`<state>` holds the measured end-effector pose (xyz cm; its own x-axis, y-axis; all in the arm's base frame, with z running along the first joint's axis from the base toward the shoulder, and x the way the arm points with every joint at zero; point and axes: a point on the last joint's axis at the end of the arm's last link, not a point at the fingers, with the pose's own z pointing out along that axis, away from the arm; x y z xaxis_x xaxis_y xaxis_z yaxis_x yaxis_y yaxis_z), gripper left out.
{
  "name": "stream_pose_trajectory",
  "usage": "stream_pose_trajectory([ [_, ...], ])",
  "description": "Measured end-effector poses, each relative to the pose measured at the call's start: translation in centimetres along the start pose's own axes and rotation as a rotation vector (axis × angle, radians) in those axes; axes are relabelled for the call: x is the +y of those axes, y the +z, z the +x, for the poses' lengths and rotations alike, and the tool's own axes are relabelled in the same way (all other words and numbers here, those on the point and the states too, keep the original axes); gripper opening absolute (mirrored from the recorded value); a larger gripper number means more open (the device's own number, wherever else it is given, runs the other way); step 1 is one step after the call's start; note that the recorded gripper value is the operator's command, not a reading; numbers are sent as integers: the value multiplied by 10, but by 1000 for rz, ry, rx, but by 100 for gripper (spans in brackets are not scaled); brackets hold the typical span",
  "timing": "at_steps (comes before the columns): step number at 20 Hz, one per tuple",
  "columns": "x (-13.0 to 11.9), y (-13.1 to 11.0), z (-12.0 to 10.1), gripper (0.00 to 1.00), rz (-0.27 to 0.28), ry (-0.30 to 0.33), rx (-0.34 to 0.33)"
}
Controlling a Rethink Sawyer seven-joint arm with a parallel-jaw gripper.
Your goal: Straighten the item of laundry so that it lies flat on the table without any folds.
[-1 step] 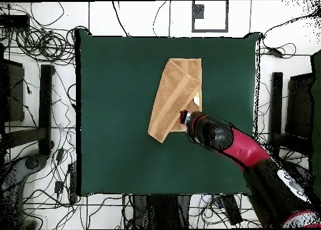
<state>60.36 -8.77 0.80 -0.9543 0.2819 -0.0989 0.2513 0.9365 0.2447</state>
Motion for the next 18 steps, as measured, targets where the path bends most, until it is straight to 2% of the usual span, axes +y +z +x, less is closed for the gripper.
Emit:
stream_pose_trajectory([
  [9,-1,12,-2,100,-17,9,61],
  [18,2,32,-17,100,-46,19,66],
])
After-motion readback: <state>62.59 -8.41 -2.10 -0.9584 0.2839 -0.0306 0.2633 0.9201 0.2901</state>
